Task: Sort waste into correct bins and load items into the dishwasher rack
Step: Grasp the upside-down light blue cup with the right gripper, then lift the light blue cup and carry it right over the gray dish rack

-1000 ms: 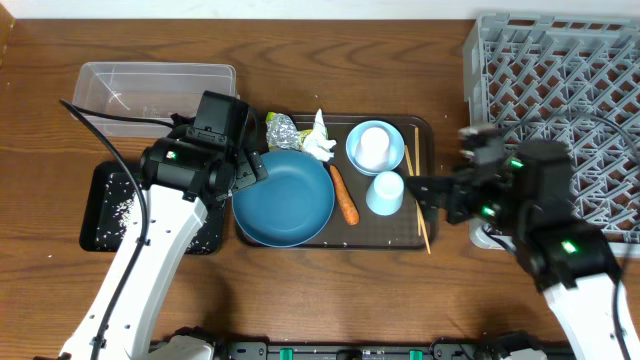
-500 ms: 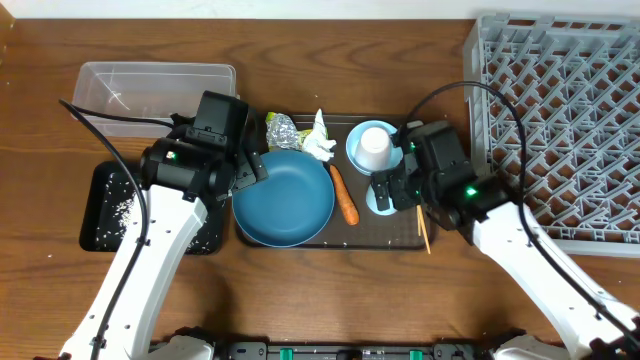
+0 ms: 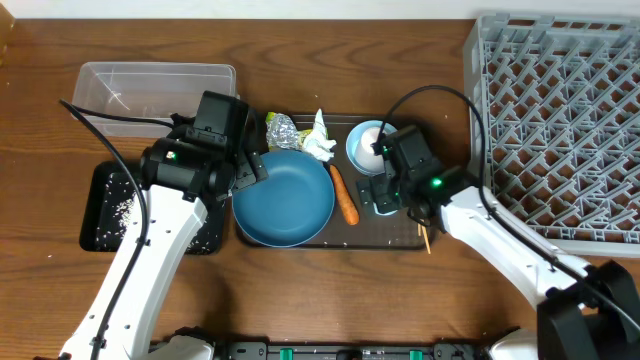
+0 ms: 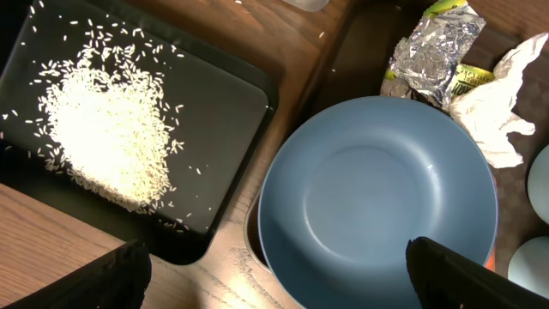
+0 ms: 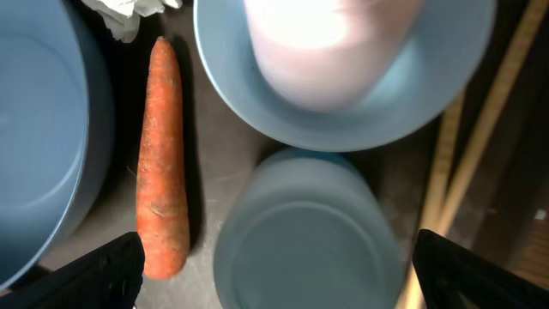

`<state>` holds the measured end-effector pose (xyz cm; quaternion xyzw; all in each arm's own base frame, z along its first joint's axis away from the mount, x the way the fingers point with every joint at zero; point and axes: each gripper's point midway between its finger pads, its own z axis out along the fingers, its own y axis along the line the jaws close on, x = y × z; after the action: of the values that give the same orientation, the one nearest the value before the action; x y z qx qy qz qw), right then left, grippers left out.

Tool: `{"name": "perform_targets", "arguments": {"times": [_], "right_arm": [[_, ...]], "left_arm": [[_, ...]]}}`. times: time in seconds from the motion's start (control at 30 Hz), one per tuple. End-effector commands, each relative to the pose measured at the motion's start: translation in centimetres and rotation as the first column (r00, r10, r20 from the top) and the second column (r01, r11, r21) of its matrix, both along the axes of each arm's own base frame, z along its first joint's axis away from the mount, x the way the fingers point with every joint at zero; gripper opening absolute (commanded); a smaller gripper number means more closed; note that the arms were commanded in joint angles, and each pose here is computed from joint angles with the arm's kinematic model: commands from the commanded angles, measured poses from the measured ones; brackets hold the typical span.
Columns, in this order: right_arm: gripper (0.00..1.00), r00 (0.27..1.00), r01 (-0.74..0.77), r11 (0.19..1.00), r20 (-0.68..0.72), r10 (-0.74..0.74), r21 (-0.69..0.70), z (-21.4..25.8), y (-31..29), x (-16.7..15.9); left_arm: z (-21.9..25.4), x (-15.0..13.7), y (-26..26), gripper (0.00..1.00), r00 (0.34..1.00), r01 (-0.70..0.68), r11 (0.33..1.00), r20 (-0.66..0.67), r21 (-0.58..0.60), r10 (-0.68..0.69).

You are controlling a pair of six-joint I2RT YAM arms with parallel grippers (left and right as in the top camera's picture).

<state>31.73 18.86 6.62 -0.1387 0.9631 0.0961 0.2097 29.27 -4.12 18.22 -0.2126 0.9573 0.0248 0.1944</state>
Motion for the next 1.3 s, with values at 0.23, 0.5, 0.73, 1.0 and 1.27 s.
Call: {"name": "perform_targets", "arguments": {"times": [0.23, 0.5, 0.73, 1.0, 1.27], "right_arm": [[0.93, 0.997, 0.081, 0.995, 0.001, -0.081, -0.060, -1.5, -0.7, 1.1], [0.75, 0.996, 0.082, 0.996, 0.020, -0.082, -0.046, -1.0, -0.5, 1.5], [0.63, 0.993, 0.088, 0.996, 0.079, -0.088, -0.002, 2.3, -0.2, 2.0], [0.62, 0.973, 0.138, 0.989, 0.180, -0.145, 0.053, 9.3, -2.1, 2.6], [0.63, 0.841, 0.413, 0.900, 0.323, -0.434, 0.136, 17.3, -13.6, 4.8]], "left_arm": [[0.3, 0.1, 0.5, 0.98, 1.000, -0.010, 1.000, 0.011, 0.018, 0.010], [0.3, 0.1, 0.5, 0.98, 1.000, -0.010, 1.000, 0.011, 0.018, 0.010], [0.3, 0.1, 0.5, 0.98, 1.000, -0.010, 1.000, 0.011, 0.018, 0.010], [0.3, 0.1, 0.5, 0.98, 1.000, -0.010, 1.000, 0.011, 0.018, 0.010], [0.3, 0.1, 0.5, 0.98, 1.000, -0.010, 1.000, 0.011, 0.018, 0.010]]}}
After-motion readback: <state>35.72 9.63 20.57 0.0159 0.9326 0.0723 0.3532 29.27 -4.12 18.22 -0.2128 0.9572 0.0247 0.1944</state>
